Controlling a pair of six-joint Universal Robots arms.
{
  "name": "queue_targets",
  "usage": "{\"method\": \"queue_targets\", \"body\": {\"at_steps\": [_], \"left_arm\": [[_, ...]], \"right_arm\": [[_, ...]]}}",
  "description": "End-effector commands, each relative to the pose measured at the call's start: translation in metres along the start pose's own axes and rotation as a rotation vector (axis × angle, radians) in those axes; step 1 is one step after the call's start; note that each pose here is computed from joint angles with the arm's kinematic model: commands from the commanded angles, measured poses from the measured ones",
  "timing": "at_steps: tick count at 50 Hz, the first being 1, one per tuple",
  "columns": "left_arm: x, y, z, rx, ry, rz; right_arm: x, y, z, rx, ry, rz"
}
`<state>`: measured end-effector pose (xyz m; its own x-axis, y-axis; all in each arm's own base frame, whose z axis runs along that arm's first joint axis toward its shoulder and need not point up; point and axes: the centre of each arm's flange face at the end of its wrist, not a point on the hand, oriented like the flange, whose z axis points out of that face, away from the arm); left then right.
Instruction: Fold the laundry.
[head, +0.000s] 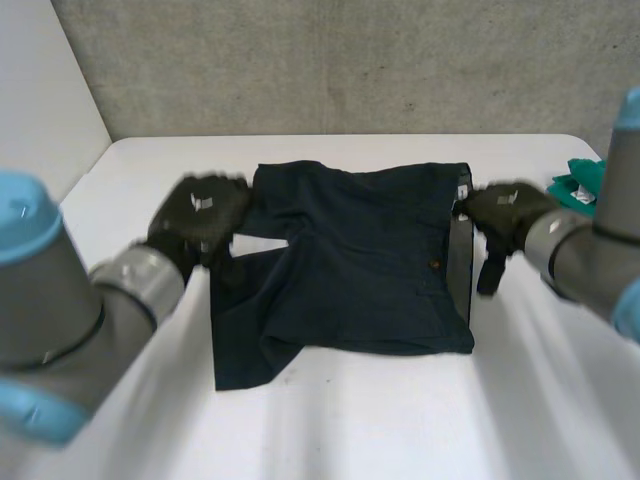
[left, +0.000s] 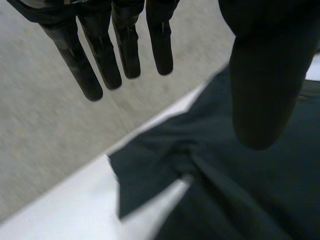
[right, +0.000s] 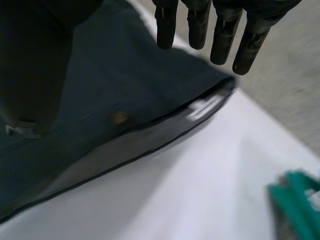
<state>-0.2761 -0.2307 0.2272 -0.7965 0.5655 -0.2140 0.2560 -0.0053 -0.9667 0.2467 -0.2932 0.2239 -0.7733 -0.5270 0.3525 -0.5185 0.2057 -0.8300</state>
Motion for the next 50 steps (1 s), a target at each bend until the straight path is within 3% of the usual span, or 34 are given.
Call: {"method": "queue_targets", "body": {"at_steps": [1, 15, 50], "left_arm": [[0.026, 0.04, -0.047, -0.17, 0.076, -0.018], [0.018, 0.1, -0.05, -0.389, 0.05, -0.066], [0.018, 0.107, -0.025, -0.245, -0.014, -0.012]], "right_arm": [[-0.028, 0.042, -0.018, 0.007, -0.058, 0.012], [-0.05, 0.077, -0.002, 0.069, -0.073, 0.006], [-0.055, 0.085, 0.005, 0.065, -0.1, 0.004]]}}
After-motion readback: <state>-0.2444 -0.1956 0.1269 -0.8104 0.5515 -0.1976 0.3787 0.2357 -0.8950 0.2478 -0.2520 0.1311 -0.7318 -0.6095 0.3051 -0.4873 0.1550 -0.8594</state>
